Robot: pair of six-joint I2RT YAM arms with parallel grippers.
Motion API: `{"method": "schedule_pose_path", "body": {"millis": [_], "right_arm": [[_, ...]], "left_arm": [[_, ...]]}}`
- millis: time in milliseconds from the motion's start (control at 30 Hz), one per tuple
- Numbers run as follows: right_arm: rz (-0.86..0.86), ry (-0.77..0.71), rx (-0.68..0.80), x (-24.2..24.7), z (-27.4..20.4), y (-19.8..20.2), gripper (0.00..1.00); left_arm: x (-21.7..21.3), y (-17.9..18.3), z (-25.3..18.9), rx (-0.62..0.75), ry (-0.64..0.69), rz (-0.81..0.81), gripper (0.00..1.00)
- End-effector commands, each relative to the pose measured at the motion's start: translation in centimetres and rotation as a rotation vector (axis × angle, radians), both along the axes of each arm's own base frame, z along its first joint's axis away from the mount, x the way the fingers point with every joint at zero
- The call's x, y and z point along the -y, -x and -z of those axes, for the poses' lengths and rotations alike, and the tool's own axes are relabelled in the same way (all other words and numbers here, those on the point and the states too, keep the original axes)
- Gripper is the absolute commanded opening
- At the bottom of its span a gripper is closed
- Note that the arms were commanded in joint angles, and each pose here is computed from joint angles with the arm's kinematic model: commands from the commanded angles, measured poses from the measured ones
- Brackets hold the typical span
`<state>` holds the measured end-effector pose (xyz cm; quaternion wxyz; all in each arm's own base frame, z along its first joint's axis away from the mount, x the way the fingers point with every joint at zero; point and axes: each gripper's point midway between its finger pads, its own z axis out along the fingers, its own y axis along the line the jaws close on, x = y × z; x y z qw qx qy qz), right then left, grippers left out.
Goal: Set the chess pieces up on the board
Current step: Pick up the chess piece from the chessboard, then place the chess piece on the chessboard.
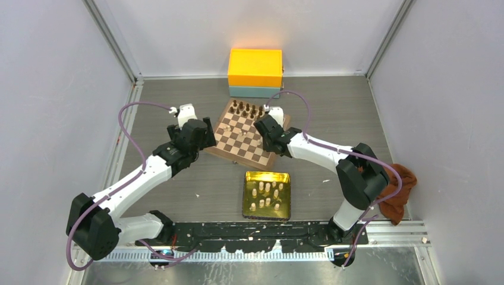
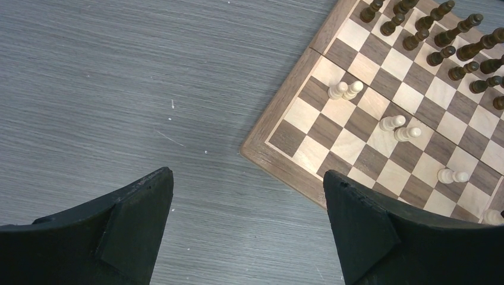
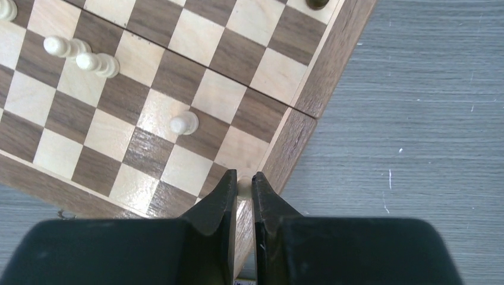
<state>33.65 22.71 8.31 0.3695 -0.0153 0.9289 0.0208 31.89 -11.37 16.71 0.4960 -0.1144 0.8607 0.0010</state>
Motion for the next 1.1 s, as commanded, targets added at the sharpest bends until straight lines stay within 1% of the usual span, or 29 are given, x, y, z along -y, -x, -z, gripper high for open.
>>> {"method": "schedule_pose_path", "body": {"millis": [0, 267, 833, 967, 1000, 1067], "right_arm": [[-0.003, -0.042, 0.021, -1.0, -1.0, 0.4, 0.01], [-0.021, -0.039, 0.005, -2.0, -0.4, 0.8, 0.01], [-0.021, -0.033, -0.018, -2.3, 1.0, 1.1, 0.01], [-0.021, -0.033, -0.027, -2.3, 1.4, 1.2, 0.04], [-0.023, -0.034, -0.028, -2.4, 1.4, 1.2, 0.05], [-0.023, -0.035, -0.028, -2.4, 1.4, 1.2, 0.11]], "left_arm": [[0.0, -0.4, -1.2, 0.047, 0.034, -0.015, 0.97], [0.0, -0.4, -1.2, 0.047, 0.035, -0.017, 0.97], [-0.1, -0.2, -0.8, 0.039, 0.034, -0.016, 0.97], [-0.1, -0.2, -0.7, 0.038, 0.035, -0.017, 0.97], [-0.1, -0.2, -0.7, 0.038, 0.034, -0.017, 0.97], [-0.1, -0.2, -0.8, 0.038, 0.035, -0.018, 0.97]]}}
